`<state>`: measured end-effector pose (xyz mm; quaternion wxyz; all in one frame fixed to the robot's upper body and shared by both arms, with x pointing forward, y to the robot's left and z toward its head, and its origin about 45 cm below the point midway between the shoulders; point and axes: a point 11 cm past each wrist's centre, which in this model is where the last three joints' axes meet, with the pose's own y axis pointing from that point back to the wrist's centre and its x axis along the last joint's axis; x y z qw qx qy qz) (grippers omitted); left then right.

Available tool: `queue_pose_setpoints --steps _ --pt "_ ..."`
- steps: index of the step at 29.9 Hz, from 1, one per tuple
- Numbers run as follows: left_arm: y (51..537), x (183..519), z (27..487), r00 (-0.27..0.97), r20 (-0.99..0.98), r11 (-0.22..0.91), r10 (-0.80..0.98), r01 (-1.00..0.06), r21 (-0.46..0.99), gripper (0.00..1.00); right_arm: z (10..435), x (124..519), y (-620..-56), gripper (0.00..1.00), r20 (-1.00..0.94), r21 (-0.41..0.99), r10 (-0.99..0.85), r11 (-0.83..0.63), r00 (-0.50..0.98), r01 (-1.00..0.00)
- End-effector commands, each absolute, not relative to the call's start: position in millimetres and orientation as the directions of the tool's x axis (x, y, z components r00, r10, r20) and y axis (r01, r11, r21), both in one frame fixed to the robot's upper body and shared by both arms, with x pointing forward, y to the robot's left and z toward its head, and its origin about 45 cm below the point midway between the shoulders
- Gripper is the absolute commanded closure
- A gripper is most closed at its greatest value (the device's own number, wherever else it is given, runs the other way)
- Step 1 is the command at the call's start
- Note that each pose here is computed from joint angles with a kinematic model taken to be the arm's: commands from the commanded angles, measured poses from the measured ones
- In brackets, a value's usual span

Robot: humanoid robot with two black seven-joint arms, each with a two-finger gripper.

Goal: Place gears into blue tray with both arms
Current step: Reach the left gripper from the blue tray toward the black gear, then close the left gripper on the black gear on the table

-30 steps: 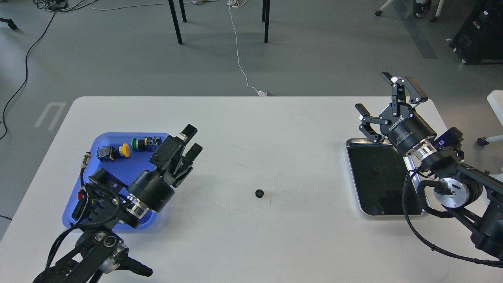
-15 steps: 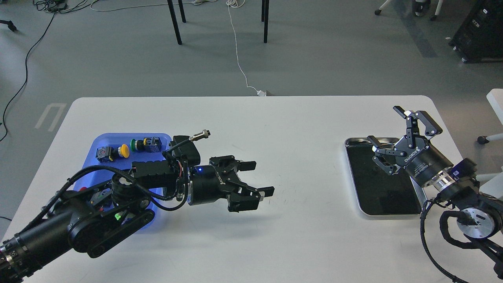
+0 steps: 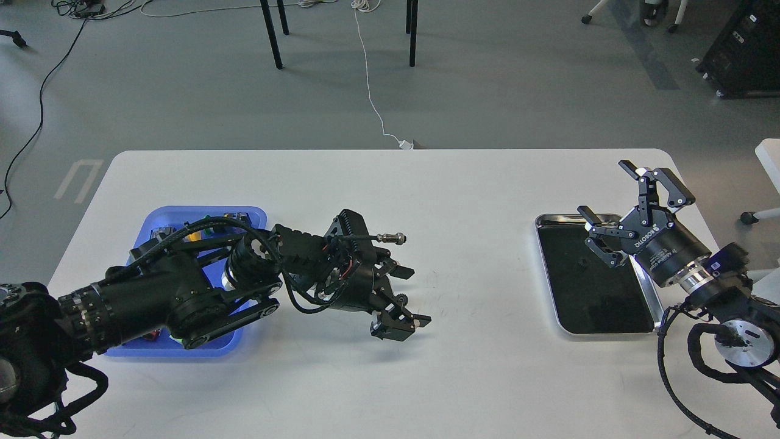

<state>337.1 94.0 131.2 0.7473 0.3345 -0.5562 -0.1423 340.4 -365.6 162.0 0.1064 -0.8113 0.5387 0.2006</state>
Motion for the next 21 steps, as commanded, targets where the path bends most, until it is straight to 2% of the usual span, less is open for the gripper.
queue_pose_setpoints --steps 1,4,13,21 --pt "102 345 124 0.361 0.719 0.711 -0.594 -0.183 0.679 0.15 162 340 -366 0.01 -0.44 0.045 -0.832 -0.396 0.338 -0.917" --pt "105 350 119 0.377 0.709 0.697 -0.596 -0.197 0.69 0.22 160 339 -366 0.01 -0.441 0.048 -0.832 -0.397 0.337 -0.917" --pt "93 344 115 0.38 0.712 0.709 -0.591 -0.177 0.683 0.24 160 339 -366 0.01 -0.44 0.049 -0.833 -0.396 0.336 -0.917" --pt "91 335 108 0.368 0.704 0.707 -0.608 -0.153 0.69 0.34 160 339 -367 0.01 -0.439 0.049 -0.833 -0.395 0.336 -0.917"
